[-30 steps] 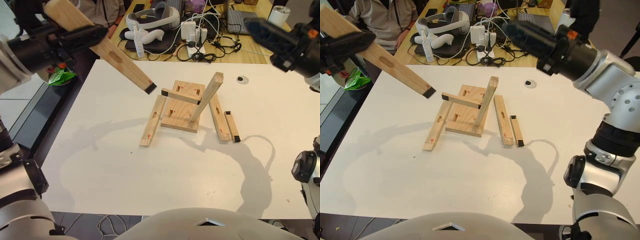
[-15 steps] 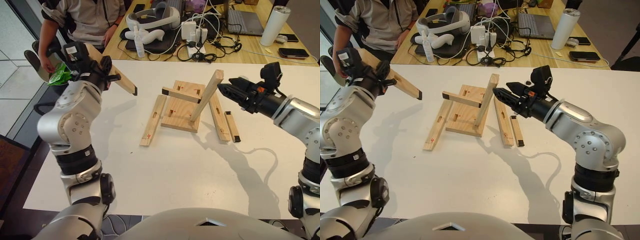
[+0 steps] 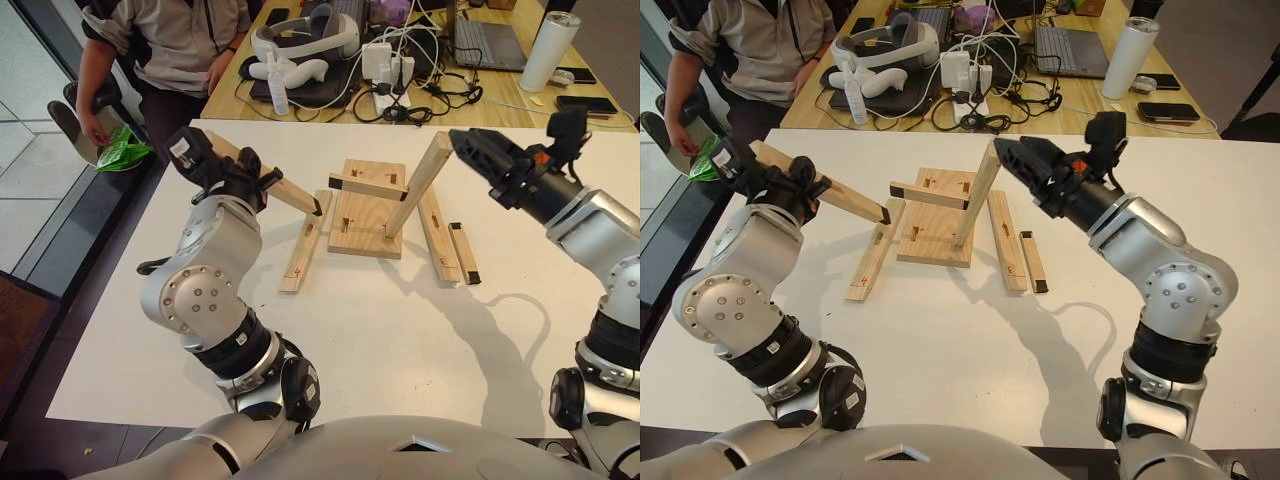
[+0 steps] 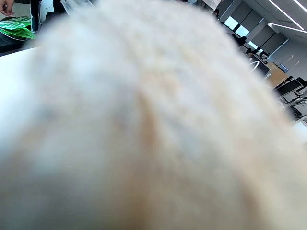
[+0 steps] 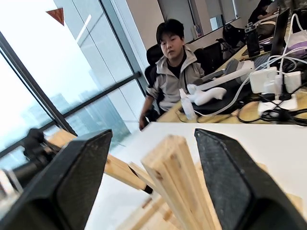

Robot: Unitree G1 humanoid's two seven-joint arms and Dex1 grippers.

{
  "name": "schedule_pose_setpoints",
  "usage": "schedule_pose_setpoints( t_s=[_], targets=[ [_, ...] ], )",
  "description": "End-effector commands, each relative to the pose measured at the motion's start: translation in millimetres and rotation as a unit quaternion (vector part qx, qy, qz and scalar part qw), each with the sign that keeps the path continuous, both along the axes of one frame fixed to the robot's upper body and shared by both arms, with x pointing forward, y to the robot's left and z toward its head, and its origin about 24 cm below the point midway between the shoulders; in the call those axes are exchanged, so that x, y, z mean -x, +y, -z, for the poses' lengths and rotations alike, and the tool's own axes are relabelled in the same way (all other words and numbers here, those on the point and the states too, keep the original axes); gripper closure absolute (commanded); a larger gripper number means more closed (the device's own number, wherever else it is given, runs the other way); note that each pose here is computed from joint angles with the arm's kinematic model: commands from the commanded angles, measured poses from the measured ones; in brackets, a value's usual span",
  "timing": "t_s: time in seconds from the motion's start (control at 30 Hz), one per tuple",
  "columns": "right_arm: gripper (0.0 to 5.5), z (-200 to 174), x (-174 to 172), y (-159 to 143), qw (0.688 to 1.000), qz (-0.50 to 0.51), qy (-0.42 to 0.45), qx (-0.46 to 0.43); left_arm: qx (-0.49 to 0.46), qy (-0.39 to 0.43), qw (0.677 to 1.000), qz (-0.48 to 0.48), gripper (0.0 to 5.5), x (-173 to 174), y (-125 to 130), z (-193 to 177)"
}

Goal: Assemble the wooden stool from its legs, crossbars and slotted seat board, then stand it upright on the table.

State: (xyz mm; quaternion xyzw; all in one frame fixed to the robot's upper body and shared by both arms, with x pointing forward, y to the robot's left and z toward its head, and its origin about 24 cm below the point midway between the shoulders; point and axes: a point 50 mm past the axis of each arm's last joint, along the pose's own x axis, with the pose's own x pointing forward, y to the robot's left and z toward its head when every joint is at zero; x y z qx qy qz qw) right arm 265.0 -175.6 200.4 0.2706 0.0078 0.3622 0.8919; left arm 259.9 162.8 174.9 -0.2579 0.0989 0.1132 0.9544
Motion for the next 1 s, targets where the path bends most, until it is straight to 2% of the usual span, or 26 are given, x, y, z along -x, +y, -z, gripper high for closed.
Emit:
schedule_pose_setpoints(
  t_s=[0.03, 0.1, 0.17, 0.23, 0.37, 0.53, 0.63, 0.73, 0.9, 1.0],
  targets=[
    [2.31, -14, -12, -17, 0.993, 0.065, 0.009, -0.102, 0.047, 0.026, 0.999, 0.010, 4.48, 3, -14, 12],
    [2.31, -4, -30, -36, 0.977, 0.187, 0.052, -0.092, 0.067, 0.031, 0.997, 0.009, 4.48, 0, -17, 15],
    [2.31, 25, -43, -46, 0.952, 0.283, 0.116, -0.002, 0.089, 0.041, 0.995, 0.011, 4.48, -1, -21, 20],
    [2.31, 56, -45, -41, 0.932, 0.310, 0.167, 0.090, 0.107, 0.048, 0.993, 0.016, 4.48, -4, -26, 22],
    [2.31, 84, -43, -5, 0.932, 0.254, 0.210, 0.152, 0.118, 0.062, 0.990, 0.038, 4.48, -11, -37, 26],
    [2.31, 92, -44, 31, 0.942, 0.187, 0.230, 0.160, 0.119, 0.049, 0.987, 0.096, 4.48, -15, -51, 26],
    [2.31, 93, -43, 37, 0.942, 0.178, 0.236, 0.157, 0.114, 0.035, 0.982, 0.146, 4.48, -13, -56, 25],
    [2.31, 93, -43, 40, 0.943, 0.175, 0.235, 0.156, 0.095, 0.032, 0.980, 0.172, 4.48, -10, -51, 27],
    [2.31, 93, -43, 38, 0.942, 0.179, 0.237, 0.157, 0.046, 0.042, 0.984, 0.165, 4.48, -6, -28, 32],
    [2.31, 93, -43, 38, 0.942, 0.180, 0.237, 0.158, 0.027, 0.043, 0.986, 0.160, 4.48, -7, -23, 33]
  ],
)
